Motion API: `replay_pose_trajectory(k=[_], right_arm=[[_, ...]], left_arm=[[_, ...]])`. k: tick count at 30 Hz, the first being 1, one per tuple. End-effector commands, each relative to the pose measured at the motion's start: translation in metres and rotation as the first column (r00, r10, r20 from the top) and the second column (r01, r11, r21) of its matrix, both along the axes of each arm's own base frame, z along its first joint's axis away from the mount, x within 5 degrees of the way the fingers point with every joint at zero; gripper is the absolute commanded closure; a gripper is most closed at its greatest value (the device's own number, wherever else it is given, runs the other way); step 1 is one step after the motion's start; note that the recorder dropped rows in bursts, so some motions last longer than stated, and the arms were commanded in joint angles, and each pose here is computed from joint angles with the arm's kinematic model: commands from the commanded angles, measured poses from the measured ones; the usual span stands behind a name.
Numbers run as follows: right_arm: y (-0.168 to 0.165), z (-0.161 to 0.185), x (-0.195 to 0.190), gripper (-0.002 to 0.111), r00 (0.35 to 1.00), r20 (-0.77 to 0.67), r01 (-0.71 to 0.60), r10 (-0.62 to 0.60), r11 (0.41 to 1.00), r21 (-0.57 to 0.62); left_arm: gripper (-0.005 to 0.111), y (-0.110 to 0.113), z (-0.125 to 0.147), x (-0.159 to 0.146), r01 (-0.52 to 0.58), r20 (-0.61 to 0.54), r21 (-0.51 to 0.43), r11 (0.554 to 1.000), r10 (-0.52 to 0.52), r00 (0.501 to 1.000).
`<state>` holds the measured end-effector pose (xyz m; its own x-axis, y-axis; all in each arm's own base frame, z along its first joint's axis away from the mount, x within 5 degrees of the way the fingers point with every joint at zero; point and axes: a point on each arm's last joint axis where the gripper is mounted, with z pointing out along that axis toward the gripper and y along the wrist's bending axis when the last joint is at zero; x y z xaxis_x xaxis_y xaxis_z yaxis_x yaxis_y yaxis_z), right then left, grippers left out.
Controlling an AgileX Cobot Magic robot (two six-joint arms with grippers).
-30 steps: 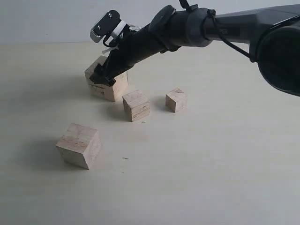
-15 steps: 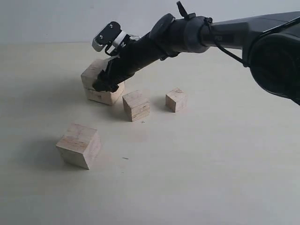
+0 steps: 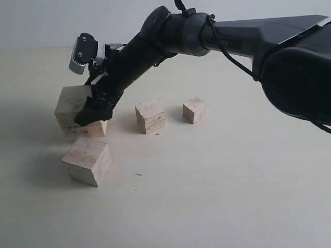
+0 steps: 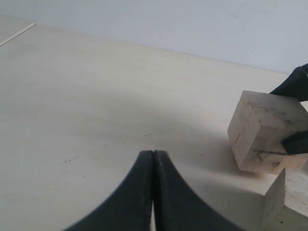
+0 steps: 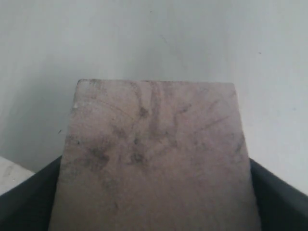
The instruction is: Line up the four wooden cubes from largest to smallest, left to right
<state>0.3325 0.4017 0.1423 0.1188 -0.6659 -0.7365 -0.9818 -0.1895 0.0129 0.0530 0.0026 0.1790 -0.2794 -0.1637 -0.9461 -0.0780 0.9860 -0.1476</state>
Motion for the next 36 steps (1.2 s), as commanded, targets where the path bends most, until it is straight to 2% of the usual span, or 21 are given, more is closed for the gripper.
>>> replay_pose_trajectory(k=[1,6,13,16,20,28,31,36], right_arm=[[0.003,0.007,-0.002,0.108,0.999,0.051,-0.017,0.018,1.000,-0.019],[0.004,0.004,0.004,0.108,0.994,0.031,0.110,-0.109,0.994,-0.029],[0.002,-0.011,0.003,0.108,0.996,0.025,0.082,-0.080,0.994,-0.077],[0.002,-0.011,0.003,0.104,0.997,0.031,0.075,-0.073,0.994,-0.076],[0.000,-0.012,0.005,0.086,0.997,0.054,0.067,-0.062,0.993,-0.095],[0.000,-0.012,0.003,0.025,0.998,0.043,0.056,-0.052,0.993,-0.101],[0.000,-0.006,0.003,0.015,0.997,0.039,0.066,-0.062,0.994,-0.089],[-0.001,0.015,0.003,0.013,0.996,0.054,0.079,-0.076,0.995,-0.060]], left_arm=[[0.107,0.000,0.001,0.000,0.004,0.011,-0.004,1.000,-0.004,1.000],[0.107,0.000,0.001,0.000,0.004,0.011,-0.004,1.000,-0.004,1.000],[0.107,0.000,0.001,0.000,0.004,0.011,-0.004,1.000,-0.004,1.000],[0.107,0.000,0.001,0.000,0.004,0.011,-0.004,1.000,-0.004,1.000],[0.107,0.000,0.001,0.000,0.004,0.011,-0.004,1.000,-0.004,1.000],[0.107,0.000,0.001,0.000,0.004,0.011,-0.004,1.000,-0.004,1.000],[0.107,0.000,0.001,0.000,0.004,0.011,-0.004,1.000,-0.004,1.000],[0.107,0.000,0.001,0.000,0.004,0.011,-0.004,1.000,-0.004,1.000]])
